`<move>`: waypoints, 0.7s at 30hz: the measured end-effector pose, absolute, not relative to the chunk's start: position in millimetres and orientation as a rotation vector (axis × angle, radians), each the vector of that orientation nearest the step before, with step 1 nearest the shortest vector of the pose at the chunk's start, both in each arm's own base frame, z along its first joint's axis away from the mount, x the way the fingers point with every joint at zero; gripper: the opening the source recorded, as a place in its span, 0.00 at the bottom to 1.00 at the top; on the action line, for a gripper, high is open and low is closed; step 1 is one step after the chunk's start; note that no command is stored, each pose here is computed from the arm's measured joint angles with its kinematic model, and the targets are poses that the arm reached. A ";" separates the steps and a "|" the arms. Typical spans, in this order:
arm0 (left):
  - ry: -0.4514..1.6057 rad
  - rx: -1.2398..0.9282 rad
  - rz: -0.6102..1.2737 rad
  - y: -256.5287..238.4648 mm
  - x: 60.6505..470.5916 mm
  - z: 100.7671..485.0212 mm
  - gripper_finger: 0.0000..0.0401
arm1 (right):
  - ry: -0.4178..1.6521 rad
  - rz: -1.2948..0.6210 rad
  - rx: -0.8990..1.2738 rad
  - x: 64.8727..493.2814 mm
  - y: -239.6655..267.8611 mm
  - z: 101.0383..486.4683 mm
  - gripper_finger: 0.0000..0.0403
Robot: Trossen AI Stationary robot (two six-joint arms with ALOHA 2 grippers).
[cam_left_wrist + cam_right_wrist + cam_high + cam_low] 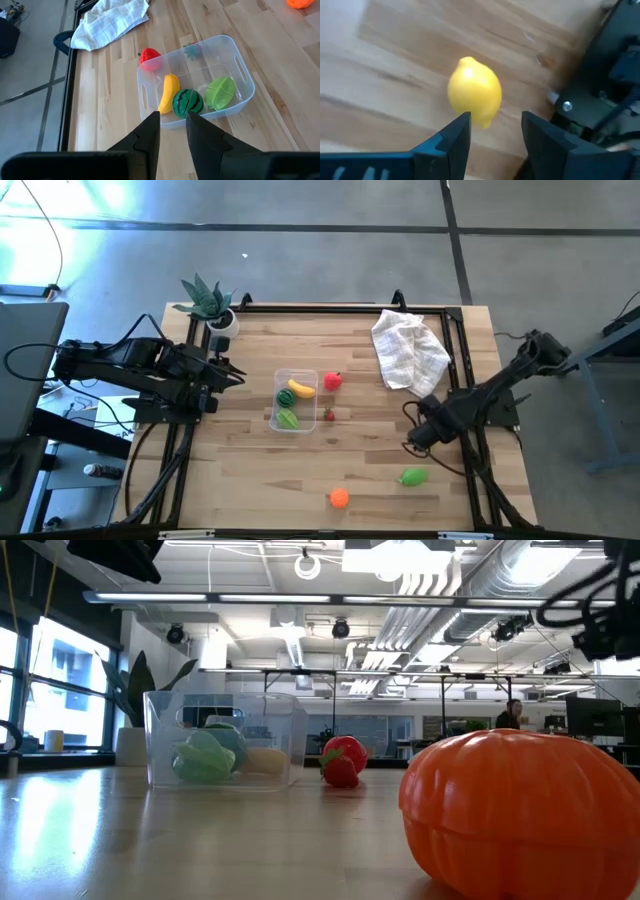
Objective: Pick and placing Produce into tupperware
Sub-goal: Put the lemon into the bin
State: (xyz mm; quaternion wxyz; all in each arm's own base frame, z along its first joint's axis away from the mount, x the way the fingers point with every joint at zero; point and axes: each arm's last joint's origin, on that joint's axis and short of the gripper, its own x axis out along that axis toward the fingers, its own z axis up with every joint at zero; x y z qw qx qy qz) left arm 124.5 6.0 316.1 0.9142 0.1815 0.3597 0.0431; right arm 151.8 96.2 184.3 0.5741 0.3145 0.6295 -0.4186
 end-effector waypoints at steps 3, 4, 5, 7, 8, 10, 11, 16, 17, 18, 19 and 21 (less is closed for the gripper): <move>0.741 0.374 0.089 6.0 124.5 316.1 0.21 | 1.432 -0.963 0.769 150.3 99.1 173.4 0.42; 0.741 0.374 0.089 6.0 124.5 316.1 0.21 | 1.431 -0.953 0.771 149.3 99.5 169.5 0.42; 0.741 0.374 0.089 6.0 124.5 316.1 0.21 | 1.433 -0.949 0.774 147.9 99.0 165.3 0.42; 0.741 0.374 0.089 6.0 124.5 316.1 0.21 | 1.431 -0.941 0.781 145.7 97.8 157.6 0.42; 0.740 0.374 0.088 6.0 124.5 316.1 0.21 | 1.426 -0.932 0.789 145.4 97.5 154.3 0.42; 0.740 0.374 0.089 6.0 124.5 316.1 0.21 | 1.421 -0.927 0.798 143.2 95.9 146.9 0.42; 0.741 0.374 0.088 6.0 124.5 316.0 0.21 | 1.419 -0.934 0.802 141.5 94.3 143.1 0.42; 0.741 0.374 0.089 6.0 124.5 316.1 0.21 | 1.405 -0.945 0.830 138.2 92.1 134.7 0.42; 0.741 0.374 0.089 6.0 124.5 316.1 0.21 | 1.403 -0.944 0.830 138.3 92.2 134.7 0.42; 0.741 0.374 0.088 6.0 124.5 316.1 0.21 | 1.402 -0.943 0.828 138.5 92.3 134.9 0.42; 0.741 0.374 0.089 6.0 124.5 316.1 0.21 | 1.401 -0.938 0.819 139.1 92.5 135.6 0.42; 0.741 0.374 0.089 6.0 124.5 316.1 0.21 | 1.376 -0.905 0.786 142.1 93.4 137.8 0.42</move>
